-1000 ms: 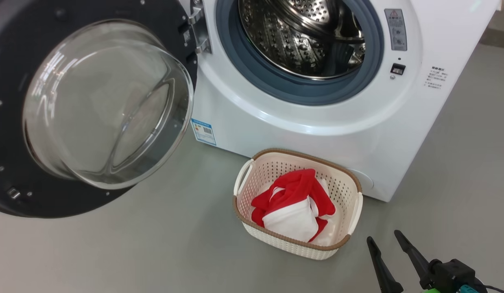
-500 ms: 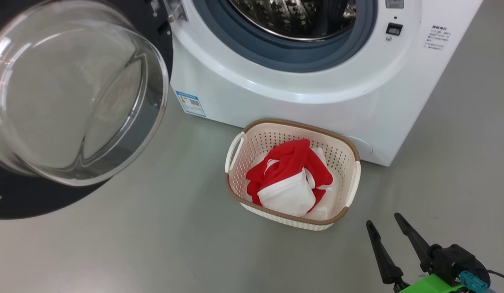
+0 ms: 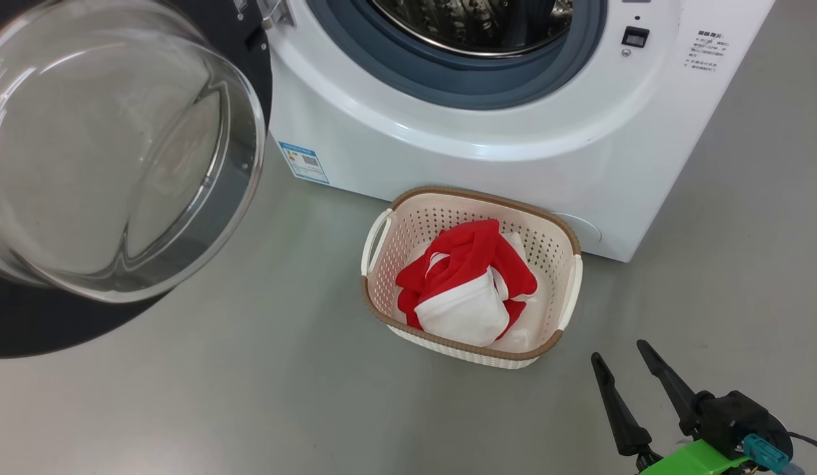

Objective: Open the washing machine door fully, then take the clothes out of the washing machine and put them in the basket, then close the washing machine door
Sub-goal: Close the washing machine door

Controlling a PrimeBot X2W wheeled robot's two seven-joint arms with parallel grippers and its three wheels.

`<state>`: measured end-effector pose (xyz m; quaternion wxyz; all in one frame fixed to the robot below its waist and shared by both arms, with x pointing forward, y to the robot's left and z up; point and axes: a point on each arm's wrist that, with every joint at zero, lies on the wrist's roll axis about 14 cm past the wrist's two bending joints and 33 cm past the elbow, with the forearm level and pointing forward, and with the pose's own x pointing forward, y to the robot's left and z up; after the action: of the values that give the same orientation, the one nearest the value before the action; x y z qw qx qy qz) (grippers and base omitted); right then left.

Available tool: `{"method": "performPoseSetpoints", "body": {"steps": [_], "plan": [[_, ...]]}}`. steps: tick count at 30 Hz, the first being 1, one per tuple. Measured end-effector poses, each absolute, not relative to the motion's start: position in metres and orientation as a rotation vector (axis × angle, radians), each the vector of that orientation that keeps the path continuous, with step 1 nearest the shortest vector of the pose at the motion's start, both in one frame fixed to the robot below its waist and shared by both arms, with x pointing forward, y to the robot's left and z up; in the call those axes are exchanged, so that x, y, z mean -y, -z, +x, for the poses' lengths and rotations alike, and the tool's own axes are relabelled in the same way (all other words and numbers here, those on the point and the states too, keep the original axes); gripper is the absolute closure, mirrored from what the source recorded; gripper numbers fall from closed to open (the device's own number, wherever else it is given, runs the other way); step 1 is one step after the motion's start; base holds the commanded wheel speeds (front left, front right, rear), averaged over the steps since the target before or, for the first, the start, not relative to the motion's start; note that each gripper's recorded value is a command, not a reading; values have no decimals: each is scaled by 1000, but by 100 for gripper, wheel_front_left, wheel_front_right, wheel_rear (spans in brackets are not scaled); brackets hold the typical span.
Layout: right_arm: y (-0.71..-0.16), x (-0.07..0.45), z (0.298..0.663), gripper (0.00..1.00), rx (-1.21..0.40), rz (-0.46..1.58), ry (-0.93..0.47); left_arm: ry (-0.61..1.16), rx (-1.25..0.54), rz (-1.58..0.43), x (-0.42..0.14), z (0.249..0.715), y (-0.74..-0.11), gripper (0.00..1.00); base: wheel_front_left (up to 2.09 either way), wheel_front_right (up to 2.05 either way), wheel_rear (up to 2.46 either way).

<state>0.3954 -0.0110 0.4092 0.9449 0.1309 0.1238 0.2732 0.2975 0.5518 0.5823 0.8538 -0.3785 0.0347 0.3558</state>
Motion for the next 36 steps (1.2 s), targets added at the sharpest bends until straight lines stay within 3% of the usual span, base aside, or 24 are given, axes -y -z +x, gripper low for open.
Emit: {"method": "performPoseSetpoints", "body": {"steps": [21,36], "plan": [[-430,15,391,0,-200,259,-543,-503,-206,-795,-512,297,-593,100,0,0,0],[-437,18,383,0,-187,261,-532,-206,-325,-745,-434,303,-585,100,0,0,0]]}}
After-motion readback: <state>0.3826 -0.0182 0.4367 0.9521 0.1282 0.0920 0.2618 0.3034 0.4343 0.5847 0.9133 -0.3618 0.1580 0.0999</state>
